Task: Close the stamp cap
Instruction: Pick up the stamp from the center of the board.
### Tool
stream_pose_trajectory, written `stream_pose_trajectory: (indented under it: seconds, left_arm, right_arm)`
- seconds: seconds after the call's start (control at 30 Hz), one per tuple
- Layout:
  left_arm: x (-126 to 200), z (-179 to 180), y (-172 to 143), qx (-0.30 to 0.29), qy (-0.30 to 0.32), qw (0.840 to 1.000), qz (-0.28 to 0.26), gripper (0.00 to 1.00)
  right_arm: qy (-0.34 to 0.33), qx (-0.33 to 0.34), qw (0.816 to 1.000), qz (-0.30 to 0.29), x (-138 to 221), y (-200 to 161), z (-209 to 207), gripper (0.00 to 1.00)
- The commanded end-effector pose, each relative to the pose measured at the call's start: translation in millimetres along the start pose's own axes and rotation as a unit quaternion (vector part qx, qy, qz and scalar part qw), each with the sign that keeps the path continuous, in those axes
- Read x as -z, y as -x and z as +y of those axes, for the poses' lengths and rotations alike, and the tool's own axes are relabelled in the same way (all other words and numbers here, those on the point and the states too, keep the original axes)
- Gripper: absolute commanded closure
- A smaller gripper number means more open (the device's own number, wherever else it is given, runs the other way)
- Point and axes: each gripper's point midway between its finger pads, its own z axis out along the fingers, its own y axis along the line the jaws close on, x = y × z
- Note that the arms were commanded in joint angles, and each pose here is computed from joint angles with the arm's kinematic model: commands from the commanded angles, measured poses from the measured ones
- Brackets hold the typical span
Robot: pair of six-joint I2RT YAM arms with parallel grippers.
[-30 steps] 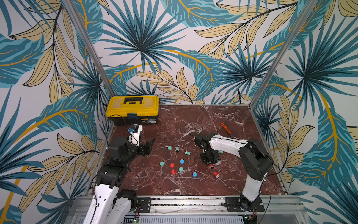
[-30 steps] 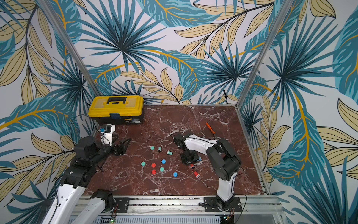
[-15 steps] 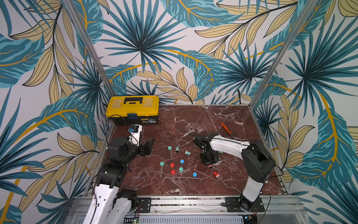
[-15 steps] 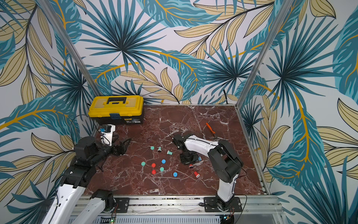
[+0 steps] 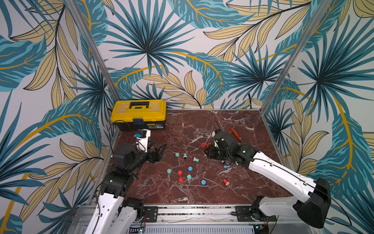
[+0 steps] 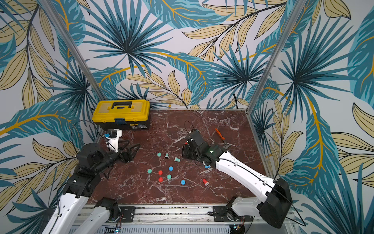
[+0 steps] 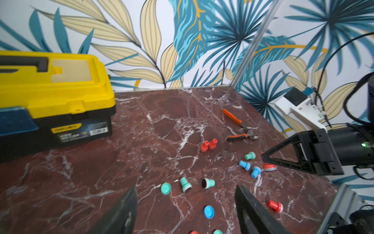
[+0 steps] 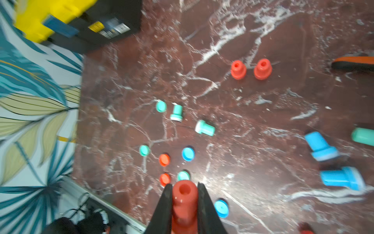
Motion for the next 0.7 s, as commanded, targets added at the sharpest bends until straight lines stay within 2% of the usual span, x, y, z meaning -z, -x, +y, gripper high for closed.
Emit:
stream_pose_trajectory:
  seconds: [0.0, 0.23, 0.33, 0.5, 0.67]
  left_arm:
    - [-2.2, -26.6, 24.8, 0.0, -0.04, 0.997, -0.06, 0.23]
    - [-17.4, -83.8, 29.8, -0.028, -0.126, 0.988, -0.088, 0.26]
    - [-23.9, -103.0, 35.3, -0.039, -0.146, 0.984, -0.098, 0.26]
    - [-40.6, -132.0, 32.3, -0.067, -0.178, 0.979, -0.077, 0.29]
    - [-54.0, -135.8, 35.2, -0.073, -0.16, 0.981, -0.075, 0.35]
  right_arm:
    - [0.105, -0.08, 0.99, -0.054, 13.8, 22.5, 42.4, 0.95]
    - [0.236, -0.175, 0.947, -0.132, 52.6, 54.8, 80.0, 0.98]
    - [0.27, -0.19, 0.932, -0.151, 67.7, 51.9, 93.9, 0.98]
    - [0.294, -0.198, 0.921, -0.162, 78.7, 53.1, 105.4, 0.98]
    - [0.312, -0.2, 0.915, -0.158, 82.5, 49.2, 115.9, 0.98]
